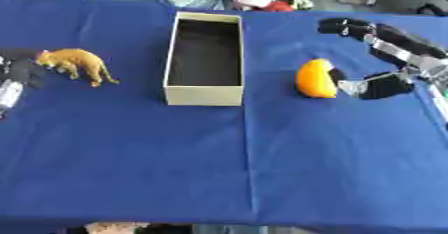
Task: Pick up objects on the table and place them in the box.
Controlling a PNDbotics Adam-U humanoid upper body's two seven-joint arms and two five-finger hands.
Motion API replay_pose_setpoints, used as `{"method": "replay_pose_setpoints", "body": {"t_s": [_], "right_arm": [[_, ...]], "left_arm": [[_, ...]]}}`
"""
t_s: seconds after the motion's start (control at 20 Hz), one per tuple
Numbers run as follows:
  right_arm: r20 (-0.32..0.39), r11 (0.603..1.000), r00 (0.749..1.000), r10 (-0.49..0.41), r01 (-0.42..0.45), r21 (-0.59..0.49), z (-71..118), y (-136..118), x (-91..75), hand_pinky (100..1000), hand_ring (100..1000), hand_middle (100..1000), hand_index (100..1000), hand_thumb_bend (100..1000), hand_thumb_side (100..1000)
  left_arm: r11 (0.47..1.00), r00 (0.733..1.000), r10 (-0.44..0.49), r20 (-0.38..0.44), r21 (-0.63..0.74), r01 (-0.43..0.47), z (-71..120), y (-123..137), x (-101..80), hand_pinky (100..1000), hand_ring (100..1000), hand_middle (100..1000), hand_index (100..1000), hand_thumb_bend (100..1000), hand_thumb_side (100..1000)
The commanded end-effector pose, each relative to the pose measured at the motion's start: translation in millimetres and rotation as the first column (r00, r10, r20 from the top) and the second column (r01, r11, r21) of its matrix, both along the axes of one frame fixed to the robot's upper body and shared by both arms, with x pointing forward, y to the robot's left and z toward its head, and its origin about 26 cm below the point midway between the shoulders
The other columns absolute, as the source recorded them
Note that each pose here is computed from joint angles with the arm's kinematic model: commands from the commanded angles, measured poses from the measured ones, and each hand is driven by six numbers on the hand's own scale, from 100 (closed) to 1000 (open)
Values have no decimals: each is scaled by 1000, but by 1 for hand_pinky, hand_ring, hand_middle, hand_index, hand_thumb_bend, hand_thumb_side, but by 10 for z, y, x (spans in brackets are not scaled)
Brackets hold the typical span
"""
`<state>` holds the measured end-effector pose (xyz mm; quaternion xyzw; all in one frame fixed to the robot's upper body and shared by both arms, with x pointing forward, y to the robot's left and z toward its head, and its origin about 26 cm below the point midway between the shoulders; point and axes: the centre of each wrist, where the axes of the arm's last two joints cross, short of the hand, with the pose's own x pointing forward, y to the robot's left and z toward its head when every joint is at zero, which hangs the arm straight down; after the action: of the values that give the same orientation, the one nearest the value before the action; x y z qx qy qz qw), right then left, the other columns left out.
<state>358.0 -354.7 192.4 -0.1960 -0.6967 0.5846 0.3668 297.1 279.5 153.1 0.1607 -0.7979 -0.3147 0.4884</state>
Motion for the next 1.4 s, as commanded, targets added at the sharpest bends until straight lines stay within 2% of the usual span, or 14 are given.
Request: {"method": "replay_pose_setpoints", "body": {"t_s": [0.05,0.6,1.1,1.4], "right_arm": [[24,1000,1000,-8,9,-17,120,-50,-7,953,1000,1000,1000,100,148],[5,999,1000,-30,30,-29,123,-104,69,943,1000,992,1000,100,185],[-48,990,993,-111,106,-97,44,-225,358,929,1000,988,1000,100,250],[-88,981,984,-154,142,-133,-75,-268,507,927,1000,987,1000,100,301]], "left_arm": [[1000,1000,4,31,21,-4,98,34,-10,703,589,591,850,100,774],[1000,1000,1,28,21,-1,90,29,-11,703,587,590,850,100,774],[1000,1000,-6,23,20,6,80,19,-13,702,585,590,850,100,774],[1000,1000,-8,20,19,8,72,15,-14,703,585,590,850,100,775]]}}
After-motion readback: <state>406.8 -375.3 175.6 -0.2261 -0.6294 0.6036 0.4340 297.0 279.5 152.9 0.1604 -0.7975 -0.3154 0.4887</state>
